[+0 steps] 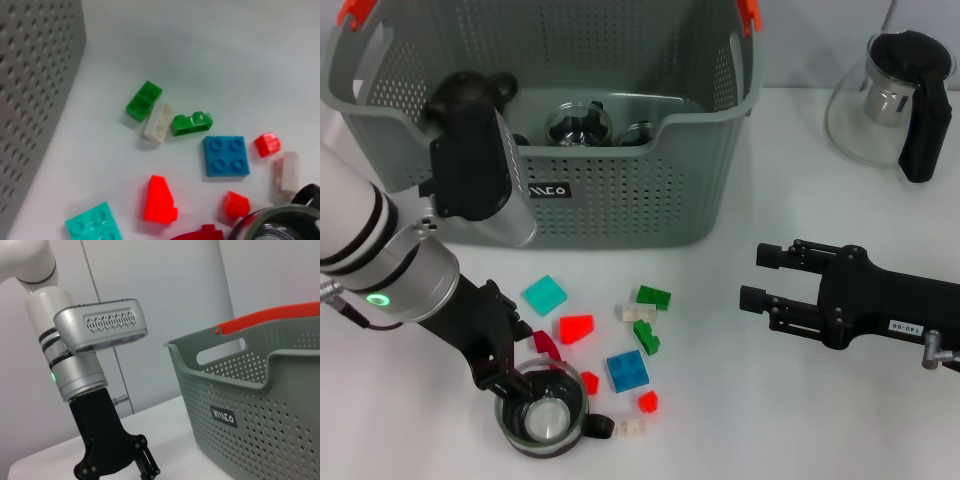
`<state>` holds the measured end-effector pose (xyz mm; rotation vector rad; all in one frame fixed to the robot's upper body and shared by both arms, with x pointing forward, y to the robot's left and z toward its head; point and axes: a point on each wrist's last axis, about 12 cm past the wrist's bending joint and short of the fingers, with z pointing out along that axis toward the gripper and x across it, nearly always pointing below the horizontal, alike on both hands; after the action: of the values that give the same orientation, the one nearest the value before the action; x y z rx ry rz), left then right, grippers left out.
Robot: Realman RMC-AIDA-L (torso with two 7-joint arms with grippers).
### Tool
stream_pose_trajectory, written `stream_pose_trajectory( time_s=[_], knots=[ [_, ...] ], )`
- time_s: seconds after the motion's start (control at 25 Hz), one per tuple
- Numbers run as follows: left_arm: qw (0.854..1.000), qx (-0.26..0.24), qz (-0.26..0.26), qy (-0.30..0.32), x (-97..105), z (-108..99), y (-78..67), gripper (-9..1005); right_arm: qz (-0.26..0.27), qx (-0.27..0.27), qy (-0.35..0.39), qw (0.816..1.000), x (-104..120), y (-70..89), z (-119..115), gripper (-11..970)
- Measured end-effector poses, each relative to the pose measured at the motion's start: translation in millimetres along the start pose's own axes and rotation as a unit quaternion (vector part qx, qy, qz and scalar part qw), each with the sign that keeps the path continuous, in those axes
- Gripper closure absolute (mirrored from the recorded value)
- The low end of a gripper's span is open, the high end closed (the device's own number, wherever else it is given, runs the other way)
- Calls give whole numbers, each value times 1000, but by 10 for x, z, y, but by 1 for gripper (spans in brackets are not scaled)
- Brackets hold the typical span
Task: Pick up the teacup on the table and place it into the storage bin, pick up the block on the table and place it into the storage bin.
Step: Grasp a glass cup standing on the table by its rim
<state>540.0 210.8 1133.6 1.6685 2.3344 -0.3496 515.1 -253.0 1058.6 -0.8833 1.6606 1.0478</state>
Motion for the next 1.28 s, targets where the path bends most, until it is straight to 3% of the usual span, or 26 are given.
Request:
stream_pose_trajectory(
  time_s=[0.4, 0.76, 1.28],
  knots=[
    [999, -30, -10, 12, 34, 58, 62, 276, 5, 1, 1, 1000, 25, 5, -19, 285],
    [998, -56, -29, 21, 108, -35, 137, 275, 7, 3, 1, 1000, 36, 10, -28, 285],
    [999, -25, -24, 33, 77, 111, 61, 301, 4, 2, 2, 1000, 40, 14, -28, 285]
  ],
)
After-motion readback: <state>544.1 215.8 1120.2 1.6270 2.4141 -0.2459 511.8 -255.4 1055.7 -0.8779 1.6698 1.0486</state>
